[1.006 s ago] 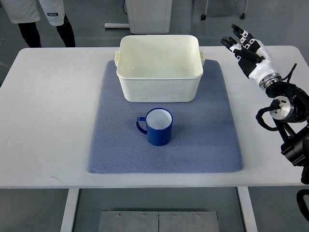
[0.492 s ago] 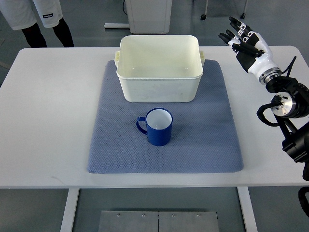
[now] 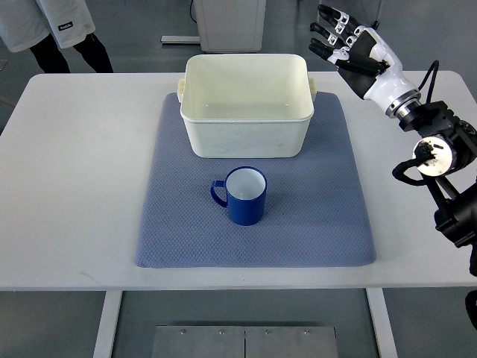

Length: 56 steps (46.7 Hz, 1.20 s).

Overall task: Place cup in box with right hand
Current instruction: 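Swing the right hand over the box toward the blue mug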

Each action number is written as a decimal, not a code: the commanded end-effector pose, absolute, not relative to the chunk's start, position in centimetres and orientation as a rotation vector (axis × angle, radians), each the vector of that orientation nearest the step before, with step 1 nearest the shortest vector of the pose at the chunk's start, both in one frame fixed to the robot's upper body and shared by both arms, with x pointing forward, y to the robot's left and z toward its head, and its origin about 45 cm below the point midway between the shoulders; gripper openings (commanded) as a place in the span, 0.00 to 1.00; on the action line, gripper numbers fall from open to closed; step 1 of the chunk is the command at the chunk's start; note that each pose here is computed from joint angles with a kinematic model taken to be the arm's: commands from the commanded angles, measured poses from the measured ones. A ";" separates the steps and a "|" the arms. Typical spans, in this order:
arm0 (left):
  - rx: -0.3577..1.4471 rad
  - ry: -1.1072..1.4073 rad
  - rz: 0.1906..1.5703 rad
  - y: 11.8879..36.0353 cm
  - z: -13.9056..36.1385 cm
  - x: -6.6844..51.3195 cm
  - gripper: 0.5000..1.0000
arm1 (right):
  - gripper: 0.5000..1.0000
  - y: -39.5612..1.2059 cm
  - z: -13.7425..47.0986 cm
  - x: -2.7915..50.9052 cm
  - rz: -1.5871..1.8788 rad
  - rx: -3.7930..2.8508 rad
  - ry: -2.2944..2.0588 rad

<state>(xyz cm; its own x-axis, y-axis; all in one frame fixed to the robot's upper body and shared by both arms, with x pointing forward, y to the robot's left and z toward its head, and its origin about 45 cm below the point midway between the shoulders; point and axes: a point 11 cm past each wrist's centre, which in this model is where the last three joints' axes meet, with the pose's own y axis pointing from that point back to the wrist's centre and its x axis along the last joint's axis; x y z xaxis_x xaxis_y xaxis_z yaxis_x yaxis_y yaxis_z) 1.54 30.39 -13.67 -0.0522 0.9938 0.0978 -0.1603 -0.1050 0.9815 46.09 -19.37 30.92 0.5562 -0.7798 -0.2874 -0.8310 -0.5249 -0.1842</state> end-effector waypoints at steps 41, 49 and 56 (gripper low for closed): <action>1.139 1.069 1.389 30.4 -13.7 1.5 1.00 | 1.00 -11.3 29.8 40.5 -0.074 -2.928 0.909; 1.139 1.069 1.389 30.4 -13.7 1.5 1.00 | 1.00 -10.7 28.8 40.0 -0.078 -2.969 0.886; 1.139 1.069 1.389 30.4 -13.7 1.5 1.00 | 1.00 -10.1 28.1 39.4 -0.091 -3.000 0.857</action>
<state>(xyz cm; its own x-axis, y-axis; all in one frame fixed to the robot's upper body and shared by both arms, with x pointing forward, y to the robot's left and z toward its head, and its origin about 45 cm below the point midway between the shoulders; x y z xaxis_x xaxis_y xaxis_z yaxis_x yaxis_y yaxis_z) 1.54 30.39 -13.67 -0.0523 0.9938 0.0977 -0.1602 -0.1050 0.9815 39.68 -10.37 28.36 0.8421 -0.5376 0.0433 -0.5361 -0.8431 -0.0414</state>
